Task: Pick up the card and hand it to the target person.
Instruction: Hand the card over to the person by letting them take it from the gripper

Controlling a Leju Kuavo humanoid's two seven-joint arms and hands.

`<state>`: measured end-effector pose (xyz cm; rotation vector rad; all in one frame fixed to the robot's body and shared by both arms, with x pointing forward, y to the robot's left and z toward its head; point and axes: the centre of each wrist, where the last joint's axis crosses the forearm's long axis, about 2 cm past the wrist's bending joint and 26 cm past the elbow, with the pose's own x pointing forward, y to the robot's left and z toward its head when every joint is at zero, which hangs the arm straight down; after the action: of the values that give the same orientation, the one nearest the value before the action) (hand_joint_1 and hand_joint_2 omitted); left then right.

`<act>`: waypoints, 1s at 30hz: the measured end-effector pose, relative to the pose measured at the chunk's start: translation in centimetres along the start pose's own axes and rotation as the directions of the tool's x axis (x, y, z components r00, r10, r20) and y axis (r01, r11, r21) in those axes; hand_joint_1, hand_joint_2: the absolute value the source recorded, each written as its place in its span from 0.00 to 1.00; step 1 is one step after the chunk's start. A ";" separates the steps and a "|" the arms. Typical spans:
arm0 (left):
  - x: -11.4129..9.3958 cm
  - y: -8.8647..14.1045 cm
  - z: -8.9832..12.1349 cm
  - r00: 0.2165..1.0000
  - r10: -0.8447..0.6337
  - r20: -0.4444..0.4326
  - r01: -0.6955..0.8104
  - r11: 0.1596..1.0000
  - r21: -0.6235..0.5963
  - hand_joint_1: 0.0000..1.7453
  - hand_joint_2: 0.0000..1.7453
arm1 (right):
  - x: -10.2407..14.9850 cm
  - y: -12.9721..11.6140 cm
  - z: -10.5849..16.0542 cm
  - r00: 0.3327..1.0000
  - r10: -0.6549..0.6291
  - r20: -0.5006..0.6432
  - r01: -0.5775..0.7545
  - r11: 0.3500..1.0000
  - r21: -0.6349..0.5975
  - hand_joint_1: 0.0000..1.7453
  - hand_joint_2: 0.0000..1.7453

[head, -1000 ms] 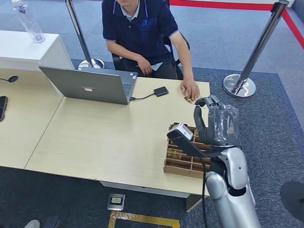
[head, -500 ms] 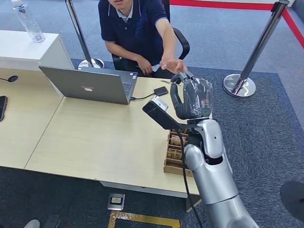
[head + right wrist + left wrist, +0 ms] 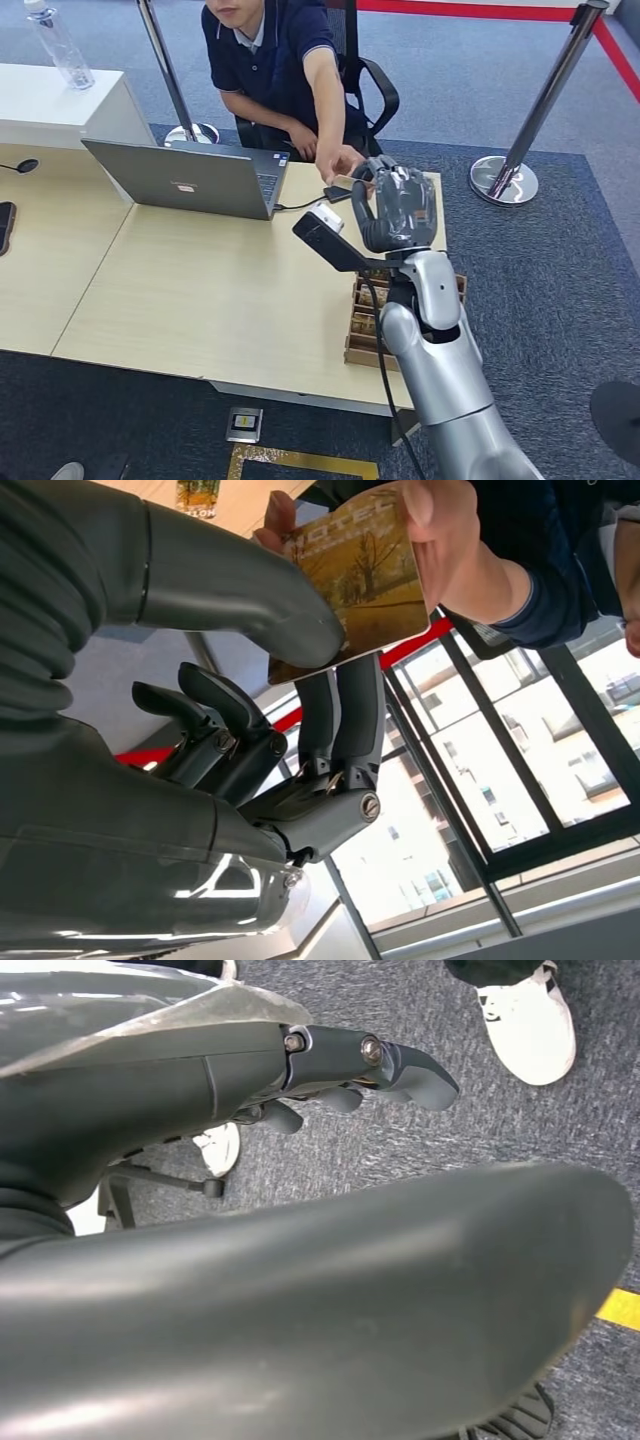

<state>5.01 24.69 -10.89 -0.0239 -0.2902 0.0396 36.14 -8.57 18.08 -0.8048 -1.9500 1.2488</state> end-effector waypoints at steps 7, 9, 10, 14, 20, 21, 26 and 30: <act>0.0 0.0 0.0 1.000 -0.005 0.000 0.005 1.000 -0.001 0.00 0.00 | 0.0 0.6 0.3 1.000 -0.008 -0.011 0.009 1.000 0.011 0.00 1.00; 0.0 0.0 0.0 1.000 -0.005 -0.001 0.005 1.000 -0.001 0.00 0.00 | 0.0 0.7 0.8 1.000 -0.025 -0.019 0.025 1.000 0.008 0.00 1.00; 0.0 0.0 0.0 1.000 -0.004 -0.003 0.004 1.000 0.000 0.00 0.00 | 0.0 0.8 1.1 0.999 -0.035 -0.024 0.035 0.999 0.003 0.00 1.00; -0.1 0.0 0.0 1.000 0.006 -0.009 -0.006 1.000 0.005 0.00 0.00 | 0.0 1.0 3.4 0.992 -0.118 -0.050 0.116 0.992 -0.041 0.00 1.00; -0.3 0.0 0.1 1.000 0.019 -0.015 -0.018 1.000 0.013 0.00 0.00 | -0.7 0.5 8.4 0.964 -0.251 -0.086 0.236 0.960 -0.148 0.00 1.00; -0.3 0.0 0.1 1.000 0.019 -0.015 -0.018 1.000 0.014 0.00 0.00 | -0.8 0.2 9.3 0.958 -0.273 -0.090 0.255 0.952 -0.167 0.00 1.00; -0.6 -0.1 0.1 0.999 0.026 -0.025 -0.026 0.999 0.020 0.00 0.00 | -1.2 -0.6 15.6 0.896 -0.418 -0.147 0.376 0.893 -0.247 0.00 1.00; -0.4 -0.1 0.1 0.999 0.038 -0.028 -0.038 0.999 0.021 0.00 0.00 | -1.8 -0.8 20.2 0.833 -0.500 -0.238 0.441 0.859 -0.261 0.00 1.00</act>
<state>4.60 24.57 -10.93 -0.0093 -0.2612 0.0801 20.82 -20.50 12.14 -0.5134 -1.8803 0.6061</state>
